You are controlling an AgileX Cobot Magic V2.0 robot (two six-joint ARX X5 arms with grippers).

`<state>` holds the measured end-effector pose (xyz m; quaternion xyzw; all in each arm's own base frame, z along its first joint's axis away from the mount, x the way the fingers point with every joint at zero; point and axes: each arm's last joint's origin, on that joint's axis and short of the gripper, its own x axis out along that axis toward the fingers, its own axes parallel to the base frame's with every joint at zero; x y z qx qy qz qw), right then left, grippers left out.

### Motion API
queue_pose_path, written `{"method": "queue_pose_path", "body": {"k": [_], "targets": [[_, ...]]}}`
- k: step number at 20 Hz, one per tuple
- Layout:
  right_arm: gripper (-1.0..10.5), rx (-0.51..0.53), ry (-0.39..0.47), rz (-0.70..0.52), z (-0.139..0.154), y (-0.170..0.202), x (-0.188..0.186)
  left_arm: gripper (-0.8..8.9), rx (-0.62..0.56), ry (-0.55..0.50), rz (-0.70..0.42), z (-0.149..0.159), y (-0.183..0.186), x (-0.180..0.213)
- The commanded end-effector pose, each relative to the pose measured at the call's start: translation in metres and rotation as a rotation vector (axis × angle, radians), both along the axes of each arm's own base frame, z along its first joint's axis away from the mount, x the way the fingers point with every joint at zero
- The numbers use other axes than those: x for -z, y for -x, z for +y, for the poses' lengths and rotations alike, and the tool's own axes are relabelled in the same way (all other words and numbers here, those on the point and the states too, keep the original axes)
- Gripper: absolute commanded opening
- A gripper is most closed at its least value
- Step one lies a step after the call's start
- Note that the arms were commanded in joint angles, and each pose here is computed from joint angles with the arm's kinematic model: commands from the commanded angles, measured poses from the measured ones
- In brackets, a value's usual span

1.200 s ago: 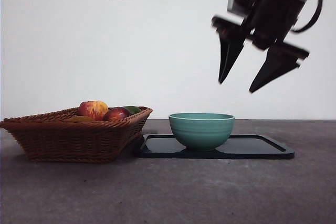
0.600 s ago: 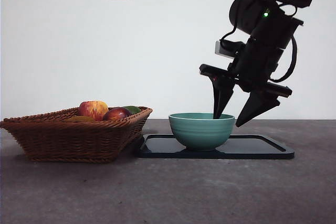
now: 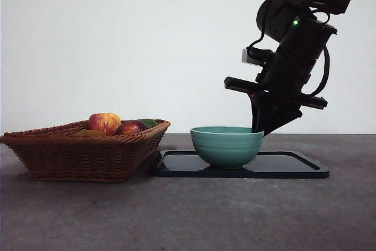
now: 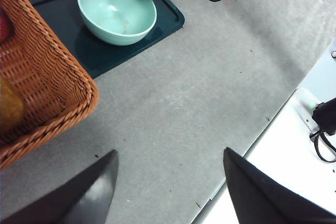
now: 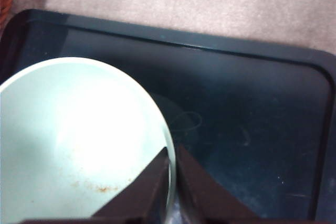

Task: Pick up the wifruite, put it on the bowl, pick up the plate, put it on desk

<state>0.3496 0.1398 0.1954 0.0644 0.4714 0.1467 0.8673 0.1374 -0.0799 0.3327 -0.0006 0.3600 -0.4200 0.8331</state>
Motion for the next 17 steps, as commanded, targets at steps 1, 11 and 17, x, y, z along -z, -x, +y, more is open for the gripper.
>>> {"method": "queue_pose_path", "body": {"k": [1, 11, 17], "targets": [[0.1, -0.007, 0.003, -0.012, 0.003, -0.005, 0.001, 3.12, 0.021, 0.002, -0.025, -0.001, -0.001, -0.004], [0.1, -0.057, -0.031, -0.185, -0.012, 0.042, -0.092, 3.12, 0.021, 0.002, -0.025, -0.001, -0.001, -0.004], [0.1, -0.150, -0.028, -0.223, -0.018, 0.107, -0.139, 3.12, 0.021, 0.002, -0.025, -0.001, -0.001, -0.004]]}}
